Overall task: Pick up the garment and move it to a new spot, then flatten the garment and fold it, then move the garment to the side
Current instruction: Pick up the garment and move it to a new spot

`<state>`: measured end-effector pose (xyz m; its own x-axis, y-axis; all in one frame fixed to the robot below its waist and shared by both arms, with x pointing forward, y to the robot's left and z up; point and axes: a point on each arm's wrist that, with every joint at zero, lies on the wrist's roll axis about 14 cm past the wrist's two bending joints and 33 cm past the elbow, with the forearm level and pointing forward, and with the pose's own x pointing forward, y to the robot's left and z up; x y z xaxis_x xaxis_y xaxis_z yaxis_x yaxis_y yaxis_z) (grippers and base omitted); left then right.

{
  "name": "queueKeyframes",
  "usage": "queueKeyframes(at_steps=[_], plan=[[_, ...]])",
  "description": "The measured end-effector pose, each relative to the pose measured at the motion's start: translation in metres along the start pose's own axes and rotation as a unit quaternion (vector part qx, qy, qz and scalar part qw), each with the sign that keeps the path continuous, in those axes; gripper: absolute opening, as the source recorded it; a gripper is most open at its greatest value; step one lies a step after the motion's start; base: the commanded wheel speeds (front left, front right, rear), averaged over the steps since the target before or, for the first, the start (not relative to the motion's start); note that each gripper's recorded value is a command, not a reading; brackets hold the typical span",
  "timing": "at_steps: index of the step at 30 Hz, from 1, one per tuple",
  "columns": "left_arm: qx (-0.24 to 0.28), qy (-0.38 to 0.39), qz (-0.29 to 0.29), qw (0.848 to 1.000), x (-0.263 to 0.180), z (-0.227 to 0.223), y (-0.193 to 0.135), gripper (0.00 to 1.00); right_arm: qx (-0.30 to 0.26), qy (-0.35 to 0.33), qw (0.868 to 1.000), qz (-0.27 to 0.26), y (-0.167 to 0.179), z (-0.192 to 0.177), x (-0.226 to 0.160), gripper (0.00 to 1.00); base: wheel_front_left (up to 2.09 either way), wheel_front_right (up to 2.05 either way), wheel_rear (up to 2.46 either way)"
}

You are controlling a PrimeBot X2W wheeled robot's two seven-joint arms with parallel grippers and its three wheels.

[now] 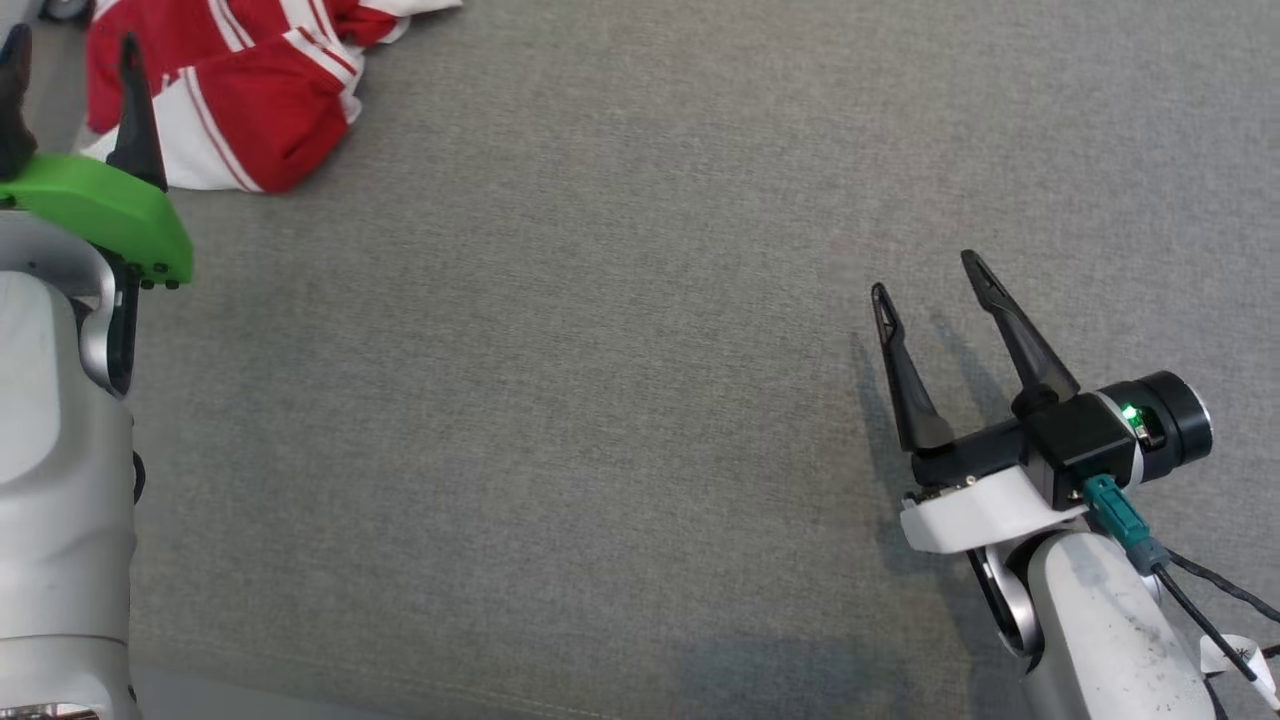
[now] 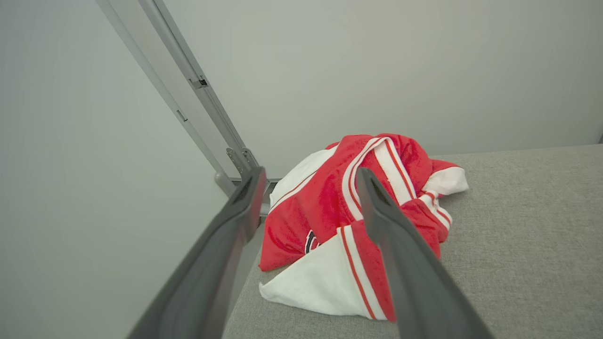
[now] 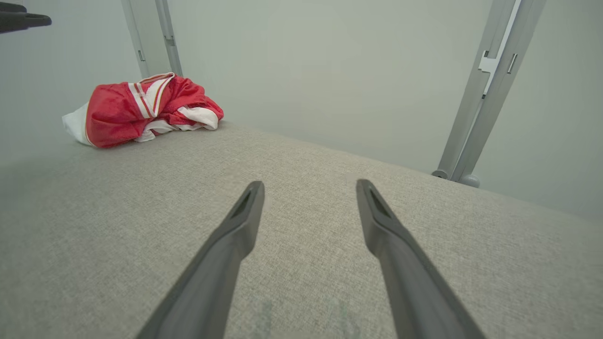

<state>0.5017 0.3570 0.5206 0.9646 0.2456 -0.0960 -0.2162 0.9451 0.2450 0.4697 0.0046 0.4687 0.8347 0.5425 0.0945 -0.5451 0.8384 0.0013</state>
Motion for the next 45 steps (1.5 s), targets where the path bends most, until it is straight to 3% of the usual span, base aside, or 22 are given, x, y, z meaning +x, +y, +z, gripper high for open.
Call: queueKeyframes(at_steps=[4, 10, 16, 17, 18, 19, 20, 27, 33, 40, 45], plan=[[0.000, 0.081, -0.033, 0.996, 0.020, -0.050, -0.031, 1.00, -0.002, 0.020, 0.999, -0.030, -0.023, -0.018, -0.008, 1.00, 0.00, 0.00, 0.00], [0.002, 0.182, -0.040, 0.982, 0.028, -0.115, -0.047, 1.00, 0.001, 0.045, 0.997, -0.057, -0.043, -0.042, -0.017, 1.00, 0.00, 0.00, 0.00], [-0.026, 0.224, -0.041, 0.973, 0.029, -0.149, -0.059, 1.00, 0.002, 0.057, 0.996, -0.068, -0.052, -0.054, -0.020, 1.00, 0.00, 0.00, 0.00], [-0.030, 0.223, -0.040, 0.973, 0.031, -0.151, -0.060, 0.81, 0.003, 0.058, 0.996, -0.069, -0.053, -0.055, -0.021, 1.00, 0.00, 0.00, 0.00], [-0.033, 0.222, -0.039, 0.974, 0.032, -0.152, -0.060, 0.48, 0.003, 0.060, 0.996, -0.069, -0.054, -0.057, -0.021, 1.00, 0.00, 0.00, 0.00], [-0.034, 0.222, -0.039, 0.974, 0.032, -0.154, -0.061, 0.03, 0.003, 0.061, 0.996, -0.070, -0.054, -0.057, -0.021, 1.00, 0.00, 0.00, 0.00], [-0.036, 0.223, -0.040, 0.973, 0.032, -0.154, -0.061, 0.00, 0.003, 0.061, 0.996, -0.070, -0.054, -0.057, -0.022, 1.00, 0.00, 0.00, 0.00], [-0.047, 0.195, -0.029, 0.979, 0.030, -0.144, -0.053, 0.00, -0.001, 0.051, 0.996, -0.070, -0.055, -0.048, -0.019, 1.00, 0.00, 0.00, 0.00], [-0.042, 0.136, -0.016, 0.990, 0.034, -0.108, -0.035, 0.00, 0.002, 0.032, 0.997, -0.071, -0.053, -0.031, -0.018, 1.00, 0.00, 0.00, 0.00], [-0.005, 0.029, -0.020, 0.999, 0.040, -0.028, -0.014, 0.00, 0.009, 0.008, 0.997, -0.080, -0.052, -0.002, -0.025, 1.00, 0.00, 0.00, 0.00], [0.026, -0.053, -0.045, 0.997, 0.033, 0.040, -0.020, 0.00, 0.013, -0.008, 0.995, -0.097, -0.056, 0.022, -0.041, 1.00, 0.00, 0.00, 0.00]])
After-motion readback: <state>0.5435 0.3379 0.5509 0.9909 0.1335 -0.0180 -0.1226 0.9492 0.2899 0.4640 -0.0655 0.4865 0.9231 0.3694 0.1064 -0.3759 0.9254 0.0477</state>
